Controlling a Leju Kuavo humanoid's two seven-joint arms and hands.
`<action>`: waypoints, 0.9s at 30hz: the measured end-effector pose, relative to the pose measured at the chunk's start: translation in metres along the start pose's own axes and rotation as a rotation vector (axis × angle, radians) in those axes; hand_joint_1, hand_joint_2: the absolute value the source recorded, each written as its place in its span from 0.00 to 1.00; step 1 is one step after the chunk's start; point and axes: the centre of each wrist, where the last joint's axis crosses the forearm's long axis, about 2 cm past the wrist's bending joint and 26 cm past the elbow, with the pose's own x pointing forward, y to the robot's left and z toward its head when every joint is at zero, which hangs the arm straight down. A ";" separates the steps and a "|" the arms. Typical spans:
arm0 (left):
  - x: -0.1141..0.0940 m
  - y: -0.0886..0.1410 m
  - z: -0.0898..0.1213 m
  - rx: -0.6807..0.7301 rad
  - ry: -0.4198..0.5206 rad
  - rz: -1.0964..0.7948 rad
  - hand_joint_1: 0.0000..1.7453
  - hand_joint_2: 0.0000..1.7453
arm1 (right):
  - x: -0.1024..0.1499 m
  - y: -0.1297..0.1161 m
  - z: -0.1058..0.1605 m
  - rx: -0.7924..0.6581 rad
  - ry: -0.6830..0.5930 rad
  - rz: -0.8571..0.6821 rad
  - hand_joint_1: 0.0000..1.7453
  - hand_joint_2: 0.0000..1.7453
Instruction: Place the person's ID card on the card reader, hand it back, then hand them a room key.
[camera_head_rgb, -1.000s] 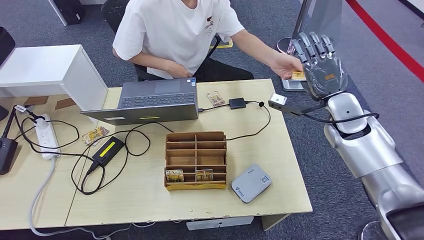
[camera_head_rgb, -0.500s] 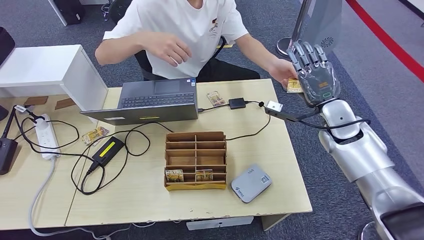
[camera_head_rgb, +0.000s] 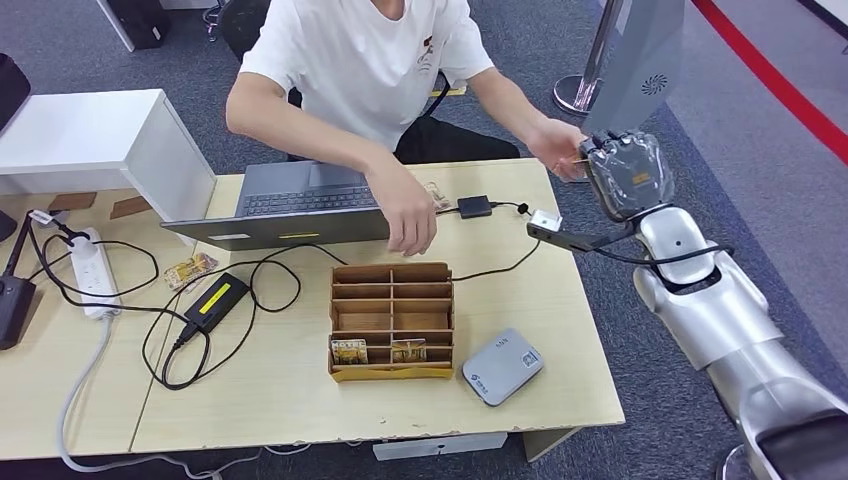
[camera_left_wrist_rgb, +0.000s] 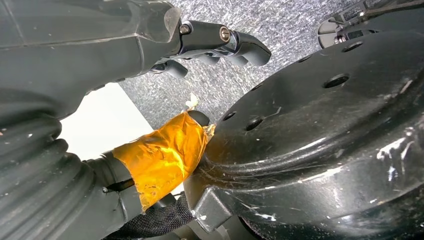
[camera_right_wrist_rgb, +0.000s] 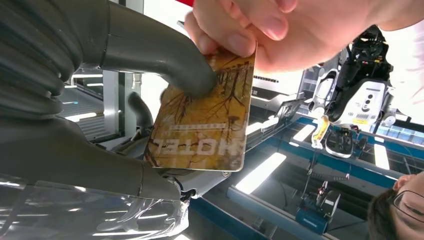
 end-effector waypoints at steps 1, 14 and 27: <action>0.000 0.000 0.000 0.000 -0.001 0.000 0.00 1.00 | 0.000 0.000 0.000 0.001 0.000 -0.001 1.00 1.00; 0.000 -0.002 0.000 -0.011 -0.033 -0.032 0.00 1.00 | -0.001 0.008 0.011 0.008 0.008 -0.036 1.00 1.00; -0.001 -0.007 -0.002 -0.004 -0.013 0.001 0.00 1.00 | -0.022 0.038 0.117 -0.011 0.044 -0.098 1.00 1.00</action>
